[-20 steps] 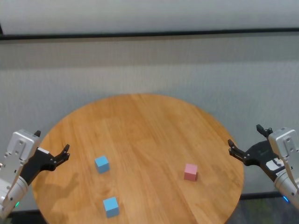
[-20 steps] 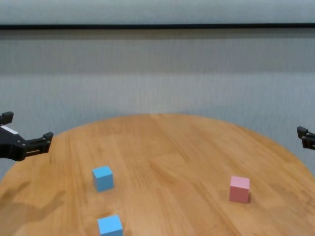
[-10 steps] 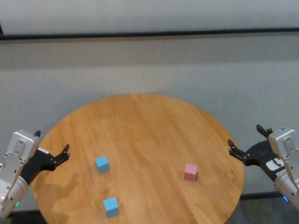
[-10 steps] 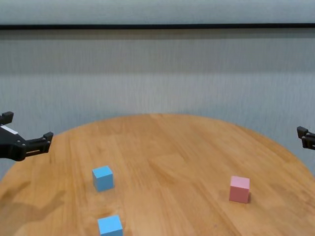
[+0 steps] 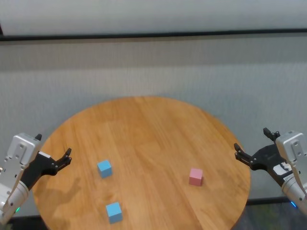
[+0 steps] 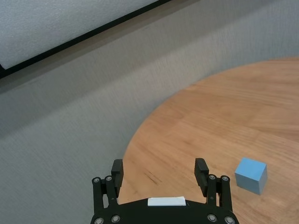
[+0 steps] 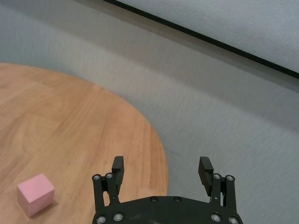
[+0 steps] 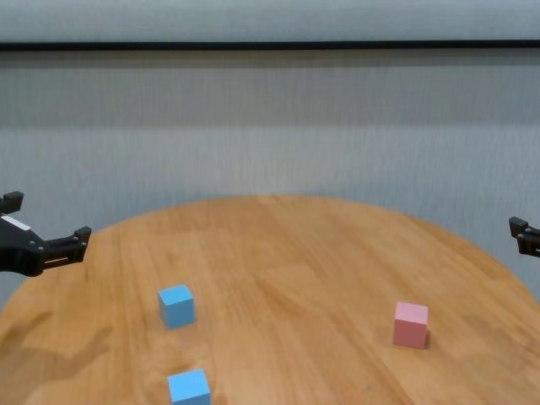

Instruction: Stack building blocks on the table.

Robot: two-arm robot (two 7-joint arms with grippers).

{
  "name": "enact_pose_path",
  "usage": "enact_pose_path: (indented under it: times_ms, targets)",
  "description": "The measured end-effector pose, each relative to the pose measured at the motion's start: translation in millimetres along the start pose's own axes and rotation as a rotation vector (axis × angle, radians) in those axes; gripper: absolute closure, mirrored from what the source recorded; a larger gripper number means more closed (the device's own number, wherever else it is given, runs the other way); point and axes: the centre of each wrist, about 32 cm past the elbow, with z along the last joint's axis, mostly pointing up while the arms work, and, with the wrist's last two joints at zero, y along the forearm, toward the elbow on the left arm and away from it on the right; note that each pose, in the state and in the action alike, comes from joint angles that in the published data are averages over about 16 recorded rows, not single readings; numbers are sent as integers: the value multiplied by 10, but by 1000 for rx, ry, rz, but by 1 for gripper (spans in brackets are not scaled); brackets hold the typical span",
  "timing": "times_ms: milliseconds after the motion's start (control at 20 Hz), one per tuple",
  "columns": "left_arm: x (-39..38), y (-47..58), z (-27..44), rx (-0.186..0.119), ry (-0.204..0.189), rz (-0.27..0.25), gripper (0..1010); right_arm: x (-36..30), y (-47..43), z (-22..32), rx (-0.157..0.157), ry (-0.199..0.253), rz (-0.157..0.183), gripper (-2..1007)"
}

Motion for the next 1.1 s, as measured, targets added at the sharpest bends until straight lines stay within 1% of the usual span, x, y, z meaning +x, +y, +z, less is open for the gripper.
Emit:
enact_pose_path:
  times_ms: [300,400,550,800,1100]
  targets:
    - [16,-1,-7,-2,0,-21,8,0,0,0,0,0,0,0]
    - [30,-2,-13,0,1,-36,8,0,0,0,0,0,0,0]
    - [64,-1,-27,4,4,-72,8,0,0,0,0,0,0,0]
    - [154,12,-51,12,4,-163,8,0,0,0,0,0,0,0]
    - [281,25,-58,22,13,-305,8,0,0,0,0,0,0,0]
